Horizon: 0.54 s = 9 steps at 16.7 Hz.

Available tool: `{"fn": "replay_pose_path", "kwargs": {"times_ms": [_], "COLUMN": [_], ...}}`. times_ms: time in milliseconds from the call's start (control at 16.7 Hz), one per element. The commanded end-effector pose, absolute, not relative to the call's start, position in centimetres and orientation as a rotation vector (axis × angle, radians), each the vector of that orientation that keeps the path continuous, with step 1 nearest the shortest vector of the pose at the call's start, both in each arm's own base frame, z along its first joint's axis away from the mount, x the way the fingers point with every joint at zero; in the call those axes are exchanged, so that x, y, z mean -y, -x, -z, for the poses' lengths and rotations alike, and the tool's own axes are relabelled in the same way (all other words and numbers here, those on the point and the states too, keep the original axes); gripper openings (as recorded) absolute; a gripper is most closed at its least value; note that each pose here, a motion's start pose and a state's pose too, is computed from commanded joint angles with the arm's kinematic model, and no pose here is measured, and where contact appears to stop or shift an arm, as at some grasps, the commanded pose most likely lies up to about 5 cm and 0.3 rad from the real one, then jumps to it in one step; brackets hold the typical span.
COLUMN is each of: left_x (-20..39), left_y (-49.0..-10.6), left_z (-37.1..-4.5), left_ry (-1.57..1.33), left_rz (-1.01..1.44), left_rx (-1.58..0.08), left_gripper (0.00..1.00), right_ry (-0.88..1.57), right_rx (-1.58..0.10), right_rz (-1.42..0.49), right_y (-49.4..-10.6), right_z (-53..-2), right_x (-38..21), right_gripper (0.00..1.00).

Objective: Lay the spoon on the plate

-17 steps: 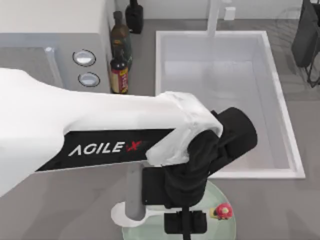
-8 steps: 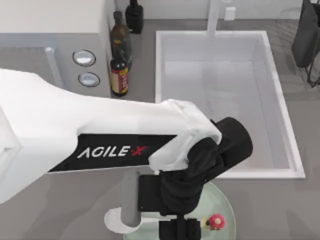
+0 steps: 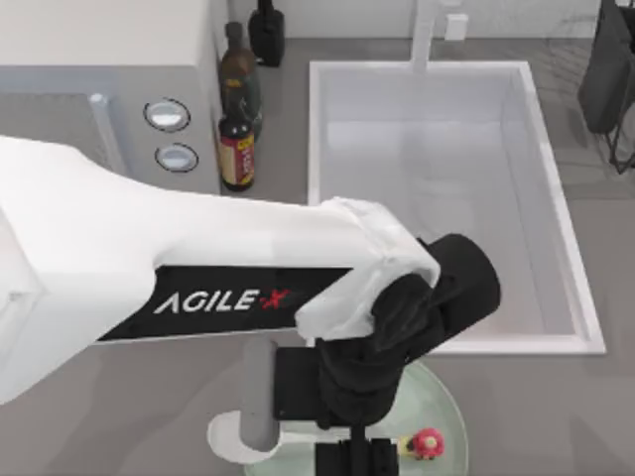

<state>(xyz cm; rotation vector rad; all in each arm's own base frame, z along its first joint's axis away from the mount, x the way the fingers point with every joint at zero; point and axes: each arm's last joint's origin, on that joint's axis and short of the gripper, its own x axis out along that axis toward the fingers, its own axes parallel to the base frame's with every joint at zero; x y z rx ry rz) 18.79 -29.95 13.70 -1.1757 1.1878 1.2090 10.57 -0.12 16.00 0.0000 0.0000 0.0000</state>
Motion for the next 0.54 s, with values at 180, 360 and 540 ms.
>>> {"fn": "replay_pose_path", "kwargs": {"times_ms": [180, 360, 540], "left_x": [29.95, 29.95, 29.95], "left_y": [-18.79, -18.79, -18.79], "left_z": [-13.70, -13.70, -13.70], "left_ry": [1.176, 1.176, 1.176], "left_rz": [-1.209, -1.209, -1.209], "left_rx": [-1.188, -1.188, -1.188], "left_gripper": [0.98, 1.00, 1.00], "right_ry": [0.000, 0.000, 0.000], "right_rx": [0.000, 0.000, 0.000], "right_rz": [0.000, 0.000, 0.000], "right_y": [-10.57, -10.57, -10.57], "right_z": [-16.00, -16.00, -16.00], "right_x": [0.12, 0.12, 0.12], "right_gripper": [1.00, 1.00, 1.00]}}
